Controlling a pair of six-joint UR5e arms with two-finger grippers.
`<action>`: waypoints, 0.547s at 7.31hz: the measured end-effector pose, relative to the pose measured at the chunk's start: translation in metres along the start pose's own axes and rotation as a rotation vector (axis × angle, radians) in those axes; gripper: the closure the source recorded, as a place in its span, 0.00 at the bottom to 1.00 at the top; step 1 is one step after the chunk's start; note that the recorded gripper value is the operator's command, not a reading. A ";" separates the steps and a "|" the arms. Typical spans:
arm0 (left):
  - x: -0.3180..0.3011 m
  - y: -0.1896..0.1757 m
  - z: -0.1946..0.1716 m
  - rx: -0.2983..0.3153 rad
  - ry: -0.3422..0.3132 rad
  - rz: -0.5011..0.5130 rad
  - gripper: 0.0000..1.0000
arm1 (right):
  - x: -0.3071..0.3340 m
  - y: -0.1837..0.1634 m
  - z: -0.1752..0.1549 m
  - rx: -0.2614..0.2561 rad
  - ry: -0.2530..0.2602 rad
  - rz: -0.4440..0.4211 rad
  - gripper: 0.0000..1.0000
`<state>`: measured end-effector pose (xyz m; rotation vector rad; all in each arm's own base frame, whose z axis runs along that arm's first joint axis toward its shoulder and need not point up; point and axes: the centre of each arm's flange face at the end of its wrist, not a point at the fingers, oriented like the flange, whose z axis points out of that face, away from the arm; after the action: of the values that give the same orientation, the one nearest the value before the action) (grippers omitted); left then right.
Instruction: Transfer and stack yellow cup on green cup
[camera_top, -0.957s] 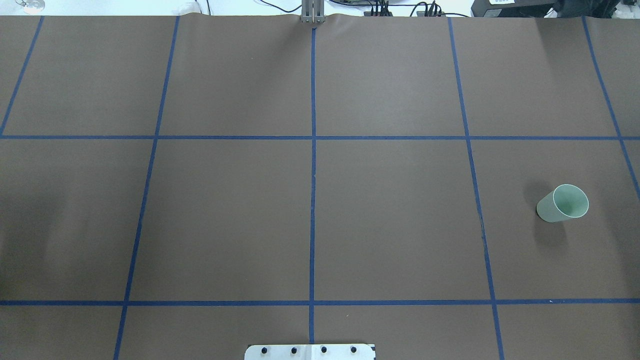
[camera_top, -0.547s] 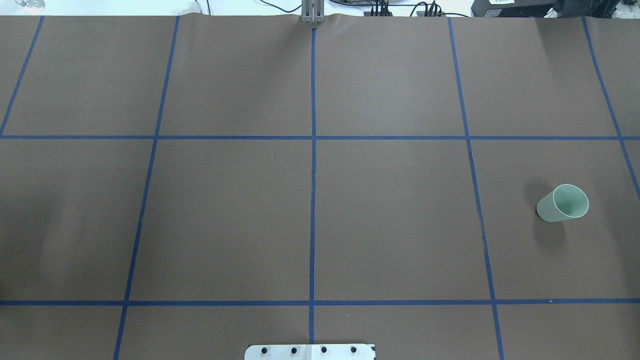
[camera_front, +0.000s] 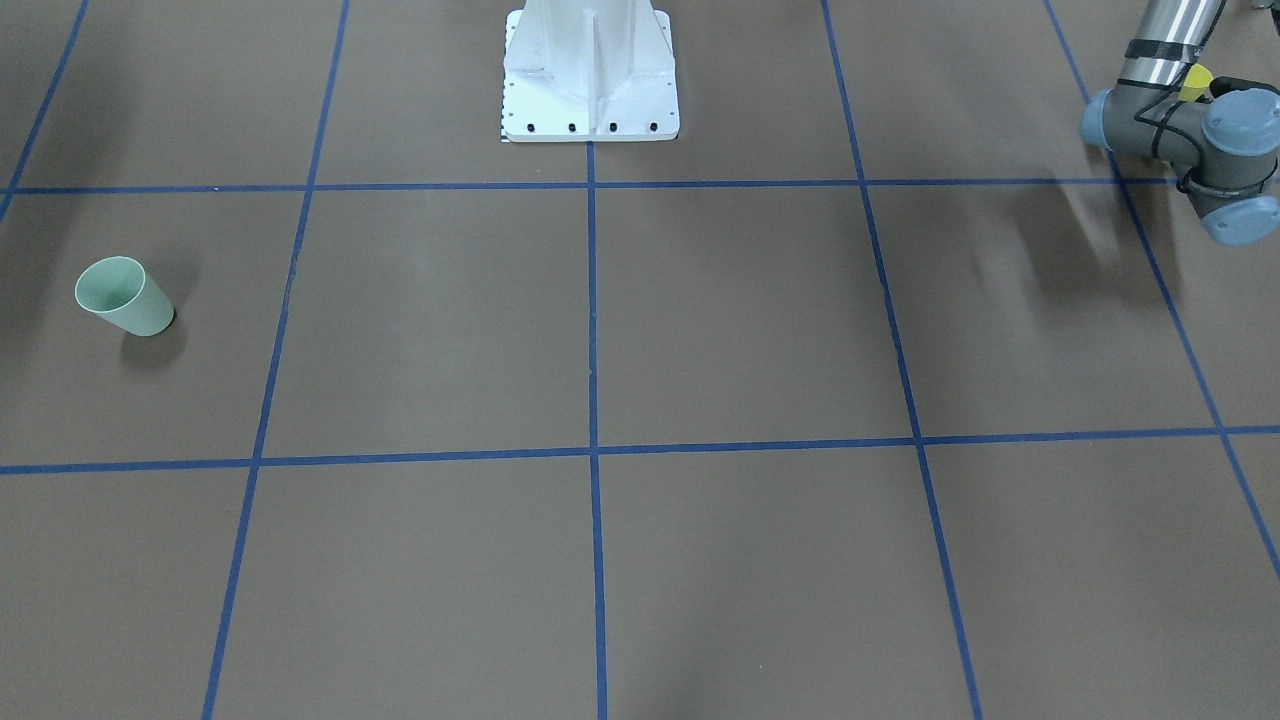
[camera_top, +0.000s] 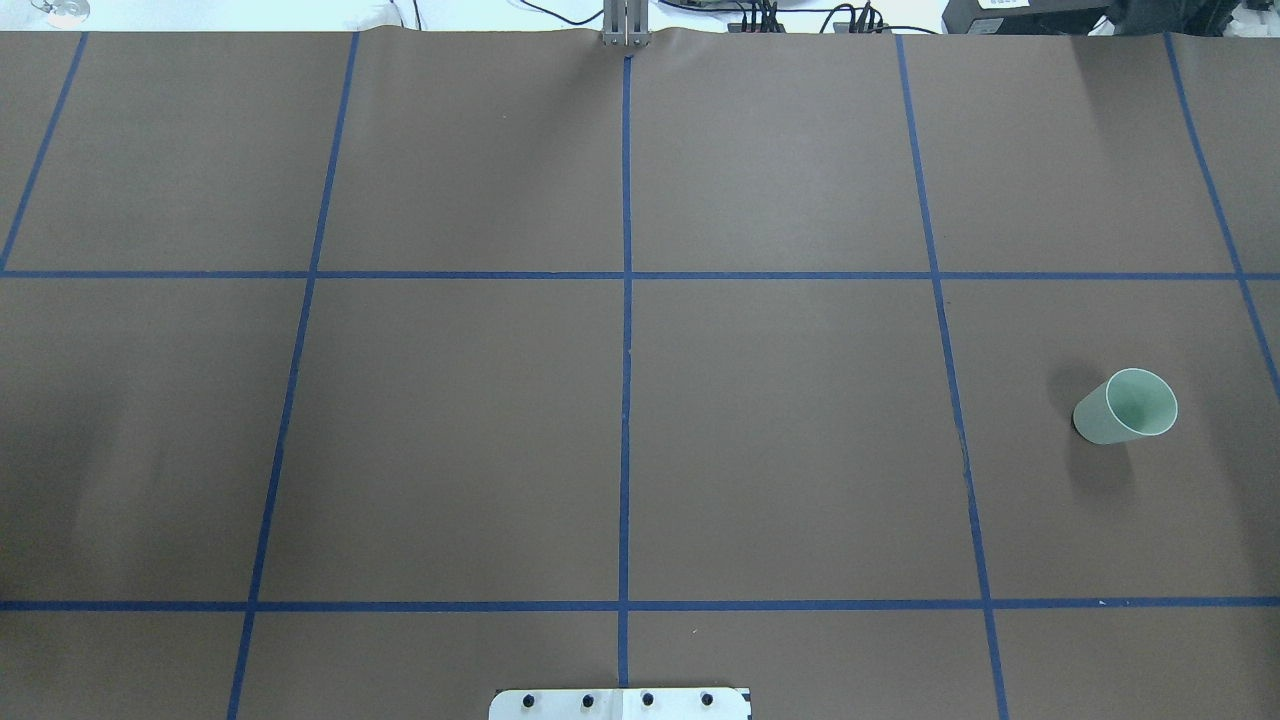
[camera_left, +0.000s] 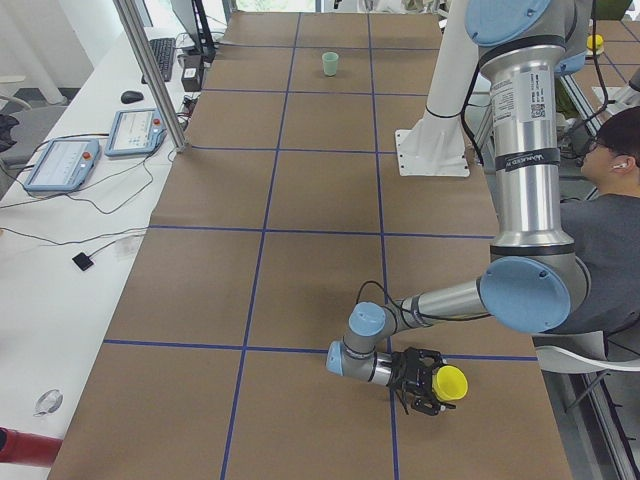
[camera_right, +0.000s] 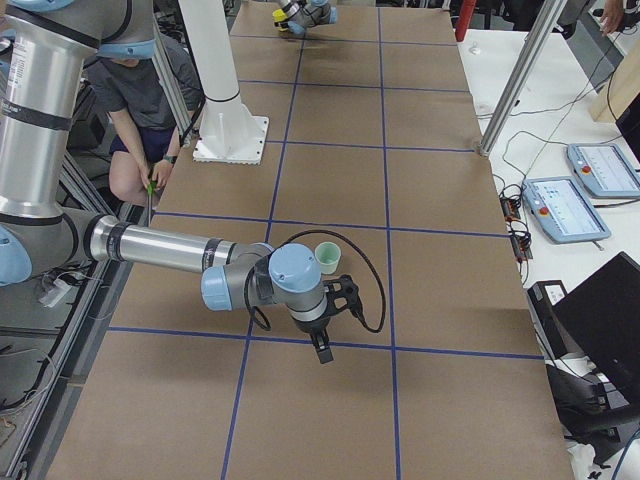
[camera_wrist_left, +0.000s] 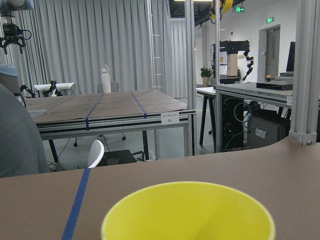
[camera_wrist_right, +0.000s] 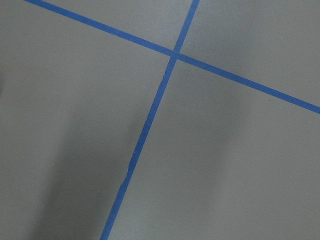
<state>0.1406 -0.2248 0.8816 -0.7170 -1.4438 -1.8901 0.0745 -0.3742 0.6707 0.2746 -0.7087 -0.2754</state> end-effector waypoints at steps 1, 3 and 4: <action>-0.001 0.001 0.001 0.006 0.005 -0.004 0.63 | 0.000 0.000 0.000 -0.001 0.000 0.000 0.00; -0.003 0.003 0.003 0.016 0.013 -0.010 1.00 | 0.000 -0.001 0.000 0.000 -0.001 -0.001 0.00; -0.004 0.003 0.003 0.019 0.018 -0.009 1.00 | -0.001 -0.002 0.000 0.001 -0.001 -0.003 0.00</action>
<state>0.1456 -0.2220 0.8813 -0.6835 -1.4547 -1.8825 0.0739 -0.3763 0.6693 0.2768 -0.7095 -0.2778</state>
